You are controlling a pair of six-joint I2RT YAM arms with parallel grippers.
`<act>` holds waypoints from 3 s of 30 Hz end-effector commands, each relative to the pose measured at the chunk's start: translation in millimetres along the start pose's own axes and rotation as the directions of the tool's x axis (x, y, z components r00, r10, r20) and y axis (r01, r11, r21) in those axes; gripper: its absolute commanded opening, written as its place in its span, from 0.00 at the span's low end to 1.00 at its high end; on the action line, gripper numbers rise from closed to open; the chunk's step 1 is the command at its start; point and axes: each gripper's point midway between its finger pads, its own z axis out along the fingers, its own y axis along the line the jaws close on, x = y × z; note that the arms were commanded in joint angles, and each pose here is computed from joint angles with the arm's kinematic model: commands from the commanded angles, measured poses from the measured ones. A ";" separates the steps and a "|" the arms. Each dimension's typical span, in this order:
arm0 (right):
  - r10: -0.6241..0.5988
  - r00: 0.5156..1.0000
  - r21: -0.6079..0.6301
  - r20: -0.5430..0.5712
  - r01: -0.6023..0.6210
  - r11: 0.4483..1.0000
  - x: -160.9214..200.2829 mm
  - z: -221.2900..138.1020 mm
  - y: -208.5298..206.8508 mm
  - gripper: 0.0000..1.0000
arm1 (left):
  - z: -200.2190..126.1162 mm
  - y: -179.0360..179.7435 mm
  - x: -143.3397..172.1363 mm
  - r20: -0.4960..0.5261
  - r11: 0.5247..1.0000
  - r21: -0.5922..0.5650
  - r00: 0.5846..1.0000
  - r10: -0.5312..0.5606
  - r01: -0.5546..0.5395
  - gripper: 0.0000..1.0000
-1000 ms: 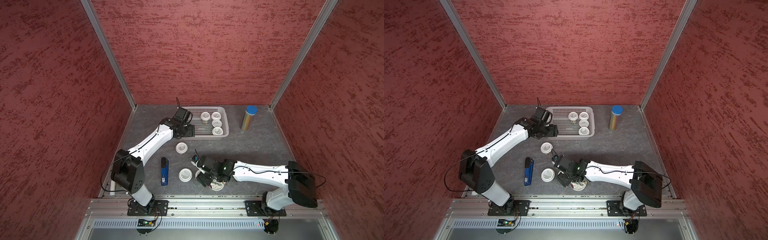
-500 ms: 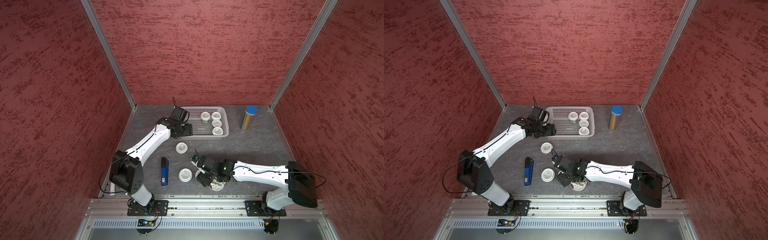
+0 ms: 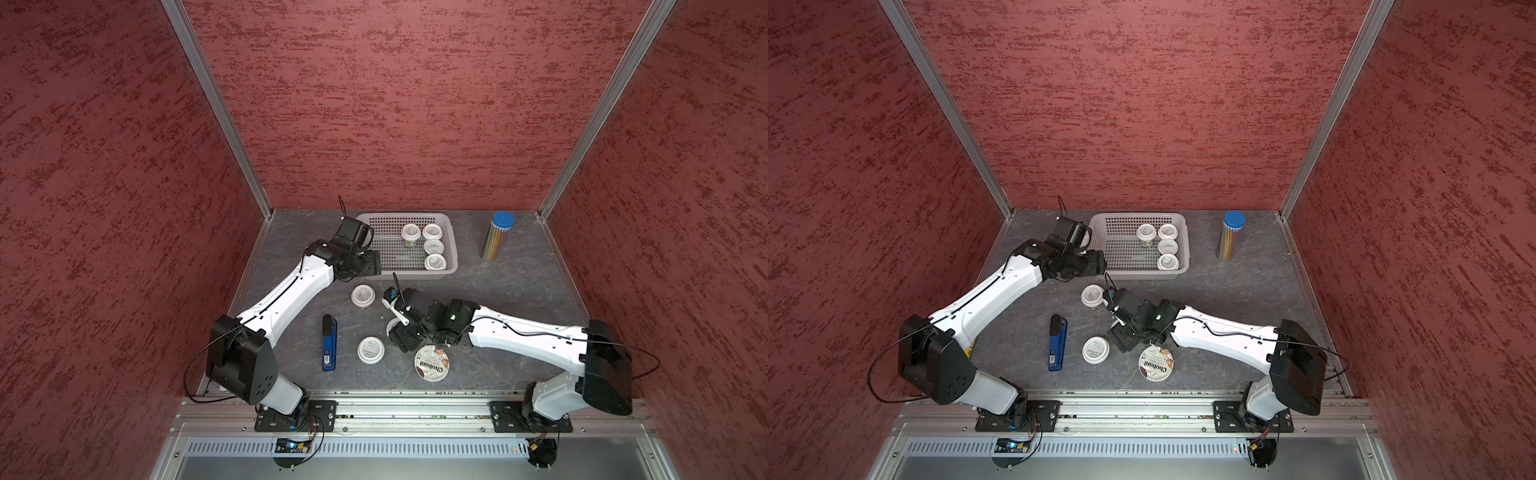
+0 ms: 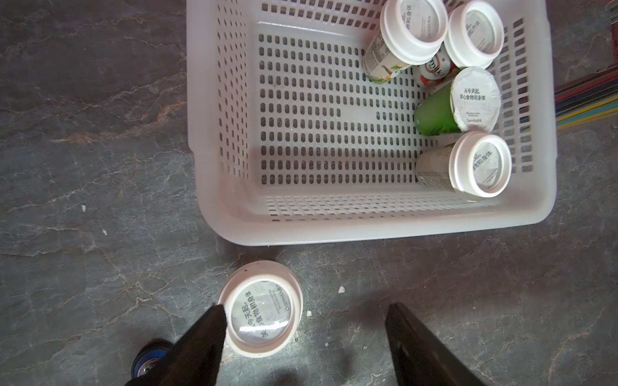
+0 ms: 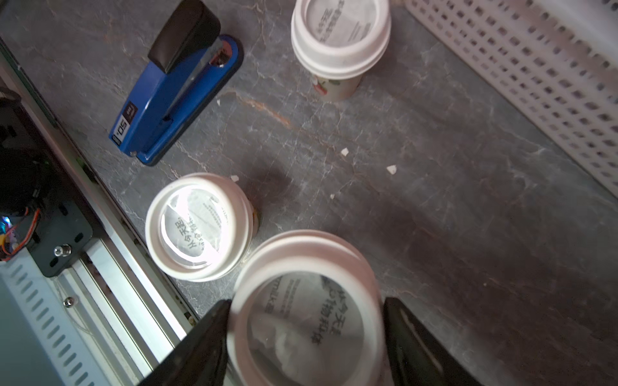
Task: Put the yogurt in the basket
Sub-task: Pick up the yogurt from the center of the board, then place the yogurt in the basket.
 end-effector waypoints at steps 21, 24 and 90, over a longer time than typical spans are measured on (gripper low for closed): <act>0.104 0.968 0.215 0.227 -0.154 0.964 -155.8 -22.0 -144.9 0.73 | 9.8 8.5 -5.5 0.016 0.999 0.008 0.999 -0.037 0.037 0.80; 0.092 0.967 0.243 0.236 -0.150 0.958 -169.9 -4.6 -164.4 0.73 | 12.8 9.4 -5.2 0.005 0.999 0.022 0.999 -0.046 0.046 0.80; 0.171 0.977 0.368 0.128 -0.207 0.906 -151.4 104.9 -276.6 0.80 | 39.3 18.5 2.4 -0.085 0.991 0.068 0.991 -0.107 0.113 0.80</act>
